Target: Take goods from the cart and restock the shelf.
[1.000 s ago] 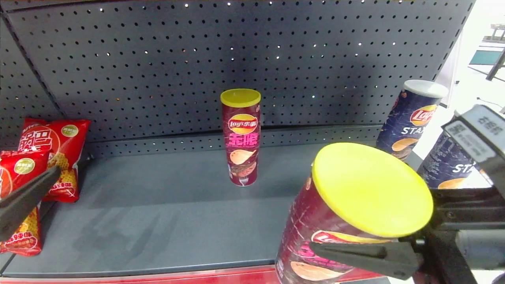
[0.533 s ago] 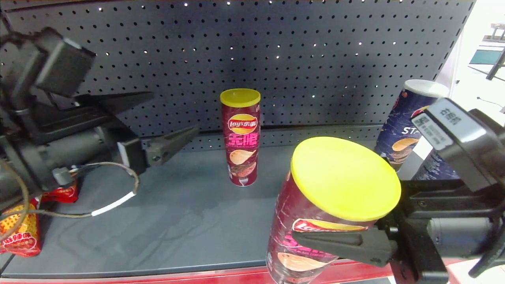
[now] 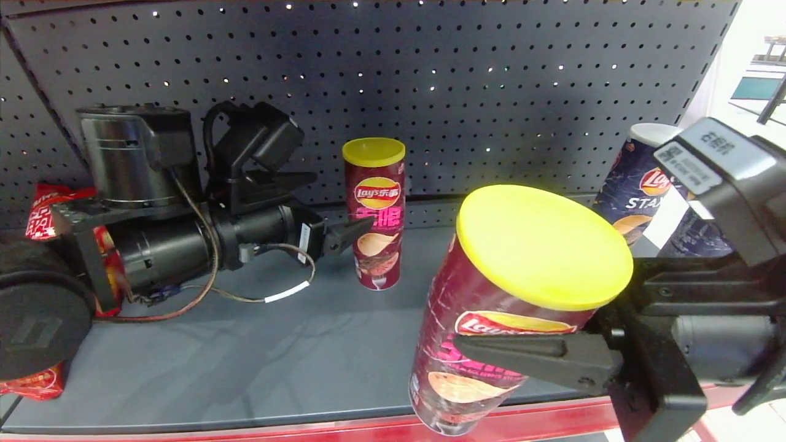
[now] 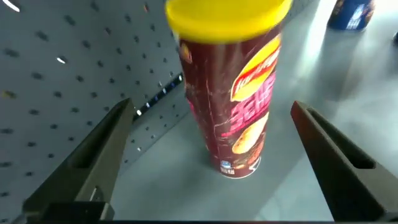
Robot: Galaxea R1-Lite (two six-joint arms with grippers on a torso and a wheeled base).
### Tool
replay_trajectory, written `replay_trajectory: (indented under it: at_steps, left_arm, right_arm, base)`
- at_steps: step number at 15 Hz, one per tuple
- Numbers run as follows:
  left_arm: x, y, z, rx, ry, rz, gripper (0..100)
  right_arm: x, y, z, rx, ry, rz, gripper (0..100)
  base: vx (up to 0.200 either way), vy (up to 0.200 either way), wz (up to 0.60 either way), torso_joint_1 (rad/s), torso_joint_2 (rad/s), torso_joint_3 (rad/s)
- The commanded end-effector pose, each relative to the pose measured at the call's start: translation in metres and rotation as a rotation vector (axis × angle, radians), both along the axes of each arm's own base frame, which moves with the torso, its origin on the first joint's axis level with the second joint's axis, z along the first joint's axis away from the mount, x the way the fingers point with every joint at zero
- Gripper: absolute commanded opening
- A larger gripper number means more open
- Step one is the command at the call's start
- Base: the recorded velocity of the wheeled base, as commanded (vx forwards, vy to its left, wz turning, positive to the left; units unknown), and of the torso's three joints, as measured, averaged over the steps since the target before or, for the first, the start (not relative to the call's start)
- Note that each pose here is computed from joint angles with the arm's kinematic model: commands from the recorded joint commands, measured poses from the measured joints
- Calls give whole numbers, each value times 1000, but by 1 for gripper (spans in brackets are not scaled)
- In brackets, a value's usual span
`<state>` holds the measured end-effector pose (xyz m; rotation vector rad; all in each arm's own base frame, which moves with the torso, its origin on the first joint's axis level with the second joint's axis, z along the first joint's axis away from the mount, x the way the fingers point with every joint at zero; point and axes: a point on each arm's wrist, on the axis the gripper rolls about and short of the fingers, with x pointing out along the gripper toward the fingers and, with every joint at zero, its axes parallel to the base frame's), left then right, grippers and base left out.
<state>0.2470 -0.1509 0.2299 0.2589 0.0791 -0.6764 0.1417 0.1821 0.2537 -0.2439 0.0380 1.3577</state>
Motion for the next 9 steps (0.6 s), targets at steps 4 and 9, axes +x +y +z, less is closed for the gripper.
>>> replay_trajectory:
  at_steps: [4, 9]
  left_arm:
    - [28, -14, -6, 5, 10, 5, 100]
    - [51, -28, -15, 3, 9, -8, 100]
  right_arm:
    - [-2, -2, 0, 3, -1, 2, 0]
    - [-3, -4, 1, 7, -3, 0, 0]
  base:
    - [0, 0, 0, 0, 0, 0]
    - [0, 0, 0, 0, 0, 0]
